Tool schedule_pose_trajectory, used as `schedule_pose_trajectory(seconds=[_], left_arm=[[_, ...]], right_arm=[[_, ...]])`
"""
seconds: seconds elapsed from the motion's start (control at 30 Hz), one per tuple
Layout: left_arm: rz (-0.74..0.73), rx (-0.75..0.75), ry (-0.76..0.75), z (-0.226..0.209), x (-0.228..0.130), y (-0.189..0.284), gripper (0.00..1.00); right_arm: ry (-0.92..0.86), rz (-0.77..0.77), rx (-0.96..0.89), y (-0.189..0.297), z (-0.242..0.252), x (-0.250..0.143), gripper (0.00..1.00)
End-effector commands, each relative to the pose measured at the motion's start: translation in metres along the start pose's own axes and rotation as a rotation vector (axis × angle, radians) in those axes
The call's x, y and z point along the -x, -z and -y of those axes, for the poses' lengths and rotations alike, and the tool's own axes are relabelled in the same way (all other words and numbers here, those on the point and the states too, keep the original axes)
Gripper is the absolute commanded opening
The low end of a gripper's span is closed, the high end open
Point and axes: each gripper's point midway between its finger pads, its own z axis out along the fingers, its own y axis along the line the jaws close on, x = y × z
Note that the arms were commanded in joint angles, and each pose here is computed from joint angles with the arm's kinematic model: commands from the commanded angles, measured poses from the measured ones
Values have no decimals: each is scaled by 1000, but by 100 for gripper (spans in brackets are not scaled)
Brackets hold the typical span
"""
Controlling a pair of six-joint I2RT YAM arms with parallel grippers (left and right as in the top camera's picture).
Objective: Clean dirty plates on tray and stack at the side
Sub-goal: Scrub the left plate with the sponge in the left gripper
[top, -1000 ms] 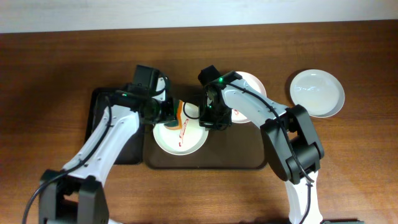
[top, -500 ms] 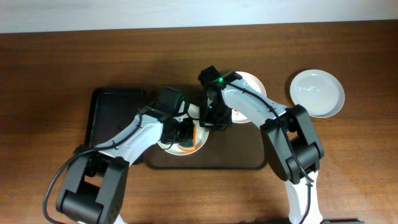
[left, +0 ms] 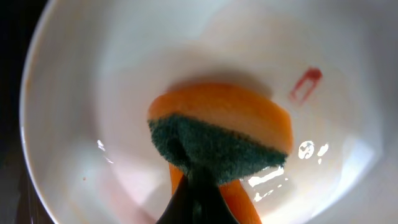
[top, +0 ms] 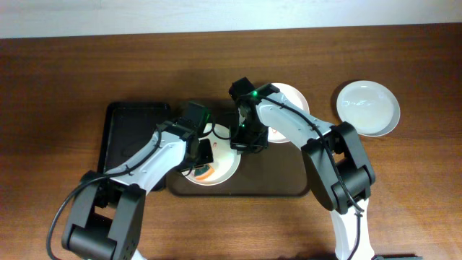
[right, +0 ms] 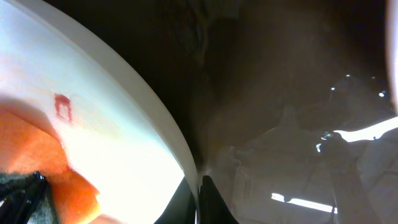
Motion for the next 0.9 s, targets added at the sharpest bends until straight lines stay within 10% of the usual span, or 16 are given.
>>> schedule_pose_trajectory(seconds=[0.0,0.23,0.53,0.87], left_arm=[[-99,-140,-193,16,-25,1,0],[167,-251,-190,50,37,7,0],[208,-258,-546,57,35,9,0],[253,-226,-509,54,47,9,0]], right_arm=[[-12,19,-26,2,7,4,4],[-14,13,-29,2,7,2,4],[8,12,-30,2,8,2,4],[7,9,-31,2,8,1,4]])
